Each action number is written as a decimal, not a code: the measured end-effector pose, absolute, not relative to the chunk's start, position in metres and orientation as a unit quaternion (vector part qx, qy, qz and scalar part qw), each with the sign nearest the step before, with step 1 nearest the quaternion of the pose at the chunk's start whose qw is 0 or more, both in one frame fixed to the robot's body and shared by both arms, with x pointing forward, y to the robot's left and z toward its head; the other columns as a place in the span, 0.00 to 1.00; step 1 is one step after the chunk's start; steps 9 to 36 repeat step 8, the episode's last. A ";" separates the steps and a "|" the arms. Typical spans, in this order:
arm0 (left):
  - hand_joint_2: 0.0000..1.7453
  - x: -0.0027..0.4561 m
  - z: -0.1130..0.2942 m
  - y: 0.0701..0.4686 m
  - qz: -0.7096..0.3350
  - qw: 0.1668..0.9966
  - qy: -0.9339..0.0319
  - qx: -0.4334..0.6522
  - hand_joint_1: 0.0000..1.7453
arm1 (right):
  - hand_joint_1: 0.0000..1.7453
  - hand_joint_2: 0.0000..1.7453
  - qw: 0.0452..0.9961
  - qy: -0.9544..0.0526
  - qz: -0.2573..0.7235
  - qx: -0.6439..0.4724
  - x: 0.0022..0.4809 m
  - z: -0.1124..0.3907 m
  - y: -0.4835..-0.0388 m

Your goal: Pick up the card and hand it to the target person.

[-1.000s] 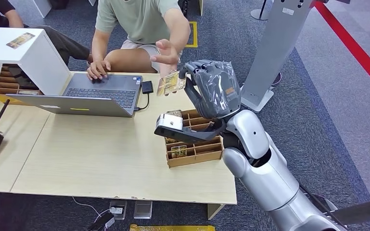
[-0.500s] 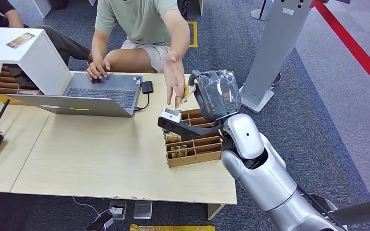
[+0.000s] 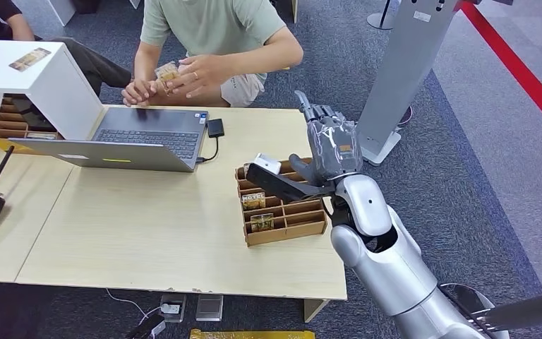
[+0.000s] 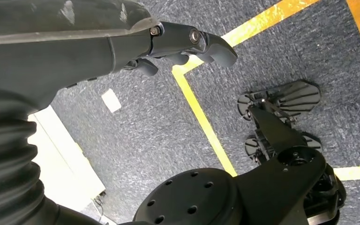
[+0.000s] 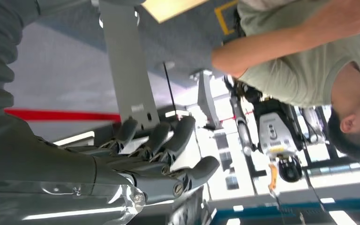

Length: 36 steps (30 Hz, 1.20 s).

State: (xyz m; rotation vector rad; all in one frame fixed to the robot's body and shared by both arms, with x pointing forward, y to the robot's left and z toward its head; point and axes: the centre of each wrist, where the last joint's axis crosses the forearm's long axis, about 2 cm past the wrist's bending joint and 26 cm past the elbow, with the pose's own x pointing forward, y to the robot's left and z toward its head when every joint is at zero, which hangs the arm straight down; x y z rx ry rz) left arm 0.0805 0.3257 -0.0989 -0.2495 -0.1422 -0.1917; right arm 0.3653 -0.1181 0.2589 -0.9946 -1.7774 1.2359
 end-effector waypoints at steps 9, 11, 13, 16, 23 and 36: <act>1.00 0.079 -0.100 0.329 -0.092 0.986 -0.067 -0.120 0.00 | 0.00 1.00 0.496 -0.715 0.446 -0.210 0.345 0.248 -0.138; 1.00 0.079 -0.100 0.329 -0.092 0.986 -0.067 -0.120 0.00 | 0.00 1.00 0.496 -0.715 0.446 -0.210 0.345 0.248 -0.138; 1.00 0.079 -0.100 0.329 -0.092 0.986 -0.067 -0.120 0.00 | 0.00 1.00 0.496 -0.715 0.446 -0.210 0.345 0.248 -0.138; 1.00 0.079 -0.100 0.329 -0.092 0.986 -0.067 -0.120 0.00 | 0.00 1.00 0.496 -0.715 0.446 -0.210 0.345 0.248 -0.138; 1.00 0.079 -0.100 0.329 -0.092 0.986 -0.067 -0.120 0.00 | 0.00 1.00 0.496 -0.715 0.446 -0.210 0.345 0.248 -0.138; 1.00 0.079 -0.100 0.329 -0.092 0.986 -0.067 -0.120 0.00 | 0.00 1.00 0.496 -0.715 0.446 -0.210 0.345 0.248 -0.138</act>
